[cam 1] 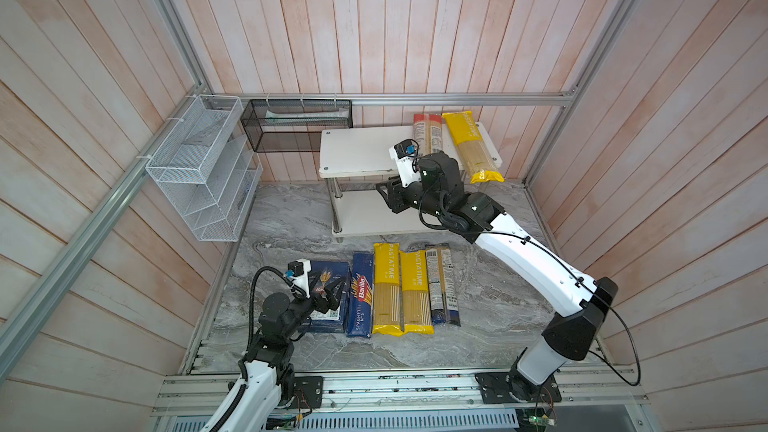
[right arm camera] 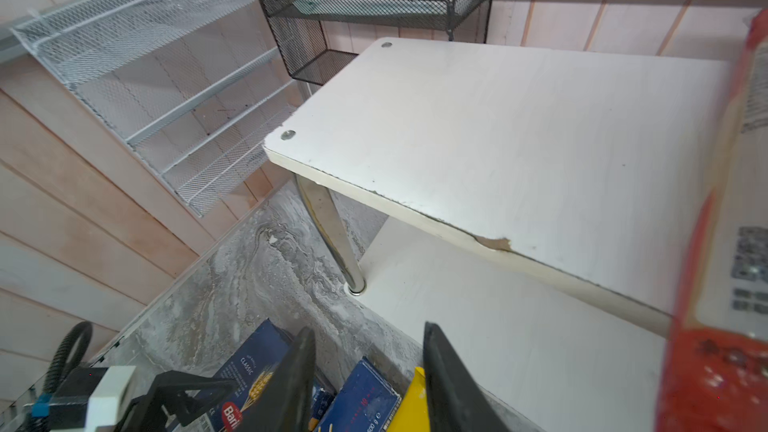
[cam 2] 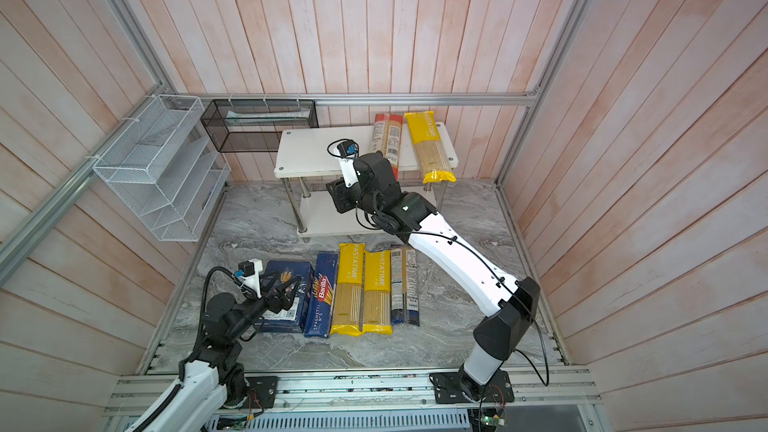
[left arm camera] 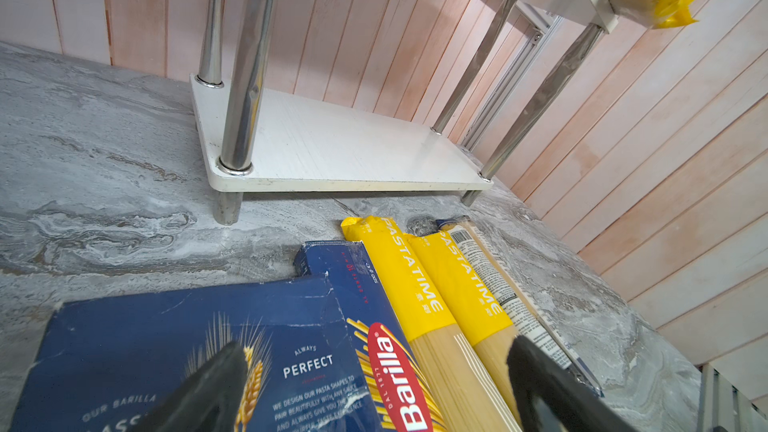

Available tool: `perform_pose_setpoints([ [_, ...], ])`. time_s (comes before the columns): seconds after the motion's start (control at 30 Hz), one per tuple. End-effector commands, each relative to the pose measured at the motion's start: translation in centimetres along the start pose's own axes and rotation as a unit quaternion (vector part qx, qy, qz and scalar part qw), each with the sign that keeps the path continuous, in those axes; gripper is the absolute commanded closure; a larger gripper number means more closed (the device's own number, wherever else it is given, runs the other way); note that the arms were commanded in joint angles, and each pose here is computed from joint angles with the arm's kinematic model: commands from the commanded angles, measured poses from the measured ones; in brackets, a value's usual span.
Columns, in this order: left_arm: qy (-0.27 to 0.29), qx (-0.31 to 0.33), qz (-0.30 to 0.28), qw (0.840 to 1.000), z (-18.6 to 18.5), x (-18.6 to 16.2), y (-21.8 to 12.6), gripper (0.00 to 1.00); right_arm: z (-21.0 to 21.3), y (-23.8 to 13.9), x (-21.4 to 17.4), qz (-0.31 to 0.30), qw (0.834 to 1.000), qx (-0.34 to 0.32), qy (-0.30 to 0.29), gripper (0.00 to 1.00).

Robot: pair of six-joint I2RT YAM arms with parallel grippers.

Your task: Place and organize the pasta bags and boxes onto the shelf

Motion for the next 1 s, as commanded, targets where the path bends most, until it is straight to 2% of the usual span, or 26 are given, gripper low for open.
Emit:
perform_pose_setpoints([
  [0.0,0.002,-0.004,-0.003,1.000,-0.1,-0.1,-0.1,0.00,-1.9,-0.9,1.5,-0.018,0.998,-0.054,0.013,0.57],
  [0.47,0.002,-0.007,-0.001,1.000,-0.1,-0.2,-0.1,0.00,-6.2,-4.1,1.4,-0.032,0.994,-0.084,0.055,0.57],
  [0.73,0.001,-0.005,-0.002,1.000,-0.1,-0.2,-0.1,0.00,-3.2,-7.4,3.2,-0.062,0.997,-0.003,0.034,0.56],
  [0.97,0.002,-0.007,-0.003,1.000,-0.2,-0.1,-0.1,0.00,-1.5,-10.4,1.6,-0.053,0.997,0.034,0.032,0.56],
])
Point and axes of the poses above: each gripper's point midway between its finger pads, its own y axis out along the fingers, its own z axis along the line the jaws close on, x = y × z, the point moved 2 cm from there along -y, back along the fingers, and after that the axes turned 3 degrees about -y, right-handed, at the moved point
